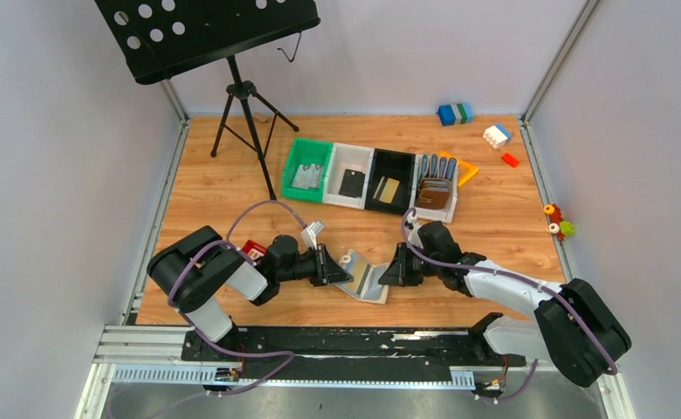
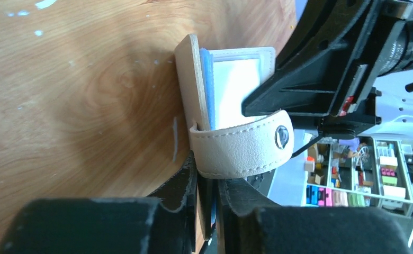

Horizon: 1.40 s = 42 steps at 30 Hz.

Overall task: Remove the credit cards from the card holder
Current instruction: Remove the credit card from the card holder.

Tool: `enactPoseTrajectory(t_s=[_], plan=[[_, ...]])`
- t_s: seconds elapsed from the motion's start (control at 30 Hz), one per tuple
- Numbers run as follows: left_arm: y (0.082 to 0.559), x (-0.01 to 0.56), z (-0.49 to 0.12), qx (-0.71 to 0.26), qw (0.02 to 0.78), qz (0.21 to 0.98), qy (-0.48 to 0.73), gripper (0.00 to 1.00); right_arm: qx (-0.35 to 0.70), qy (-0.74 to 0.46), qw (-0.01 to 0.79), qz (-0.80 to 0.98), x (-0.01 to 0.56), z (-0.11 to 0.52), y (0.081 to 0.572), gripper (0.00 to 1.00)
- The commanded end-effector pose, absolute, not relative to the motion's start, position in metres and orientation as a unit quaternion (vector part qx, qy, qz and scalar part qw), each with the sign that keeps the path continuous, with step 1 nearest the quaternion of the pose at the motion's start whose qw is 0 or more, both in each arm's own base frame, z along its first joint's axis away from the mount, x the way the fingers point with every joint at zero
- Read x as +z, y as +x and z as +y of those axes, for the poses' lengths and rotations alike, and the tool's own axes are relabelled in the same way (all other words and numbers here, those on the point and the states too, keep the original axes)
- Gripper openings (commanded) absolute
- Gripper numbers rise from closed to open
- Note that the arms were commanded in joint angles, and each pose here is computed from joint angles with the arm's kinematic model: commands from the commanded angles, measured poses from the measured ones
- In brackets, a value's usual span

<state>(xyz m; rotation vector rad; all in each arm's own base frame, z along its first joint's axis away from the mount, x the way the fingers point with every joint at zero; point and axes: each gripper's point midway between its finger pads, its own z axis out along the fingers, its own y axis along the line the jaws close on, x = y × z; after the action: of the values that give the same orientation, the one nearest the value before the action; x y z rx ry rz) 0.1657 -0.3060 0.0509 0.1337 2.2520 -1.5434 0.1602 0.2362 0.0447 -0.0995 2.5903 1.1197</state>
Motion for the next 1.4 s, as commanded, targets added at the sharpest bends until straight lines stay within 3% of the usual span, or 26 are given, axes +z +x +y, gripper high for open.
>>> enactPoseTrajectory(t_s=[0.0, 0.17, 0.27, 0.37, 0.67, 0.9, 1.07, 1.37], plan=[[0.171, 0.068, -0.312, -0.583, 0.226, 0.778, 0.057, 0.11, 0.391, -0.05, 0.169, 0.903, 0.044, 0.236, 0.16, 0.0], [0.171, 0.073, -0.313, -0.596, 0.226, 0.769, 0.053, 0.02, 0.362, -0.049, 0.174, 0.915, 0.038, 0.227, 0.161, 0.07], [0.171, 0.077, -0.313, -0.601, 0.228, 0.765, 0.052, 0.0, 0.351, -0.052, 0.18, 0.917, 0.04, 0.223, 0.163, 0.24], [0.172, 0.082, -0.312, -0.599, 0.234, 0.764, 0.049, 0.0, 0.341, -0.057, 0.2, 0.917, 0.053, 0.219, 0.168, 0.34], [0.182, 0.099, -0.306, -0.576, 0.258, 0.775, 0.03, 0.0, 0.353, -0.074, 0.297, 0.884, 0.132, 0.21, 0.178, 0.47], [0.188, 0.108, -0.296, -0.538, 0.282, 0.794, 0.03, 0.0, 0.477, -0.121, 0.292, 0.82, 0.178, 0.248, 0.165, 0.5], [0.185, 0.122, -0.297, -0.55, 0.28, 0.786, 0.031, 0.0, 0.514, -0.117, 0.247, 0.813, 0.162, 0.268, 0.165, 0.45], [0.18, 0.156, -0.298, -0.591, 0.285, 0.754, 0.021, 0.0, 0.545, -0.08, 0.245, 0.798, 0.158, 0.275, 0.18, 0.41]])
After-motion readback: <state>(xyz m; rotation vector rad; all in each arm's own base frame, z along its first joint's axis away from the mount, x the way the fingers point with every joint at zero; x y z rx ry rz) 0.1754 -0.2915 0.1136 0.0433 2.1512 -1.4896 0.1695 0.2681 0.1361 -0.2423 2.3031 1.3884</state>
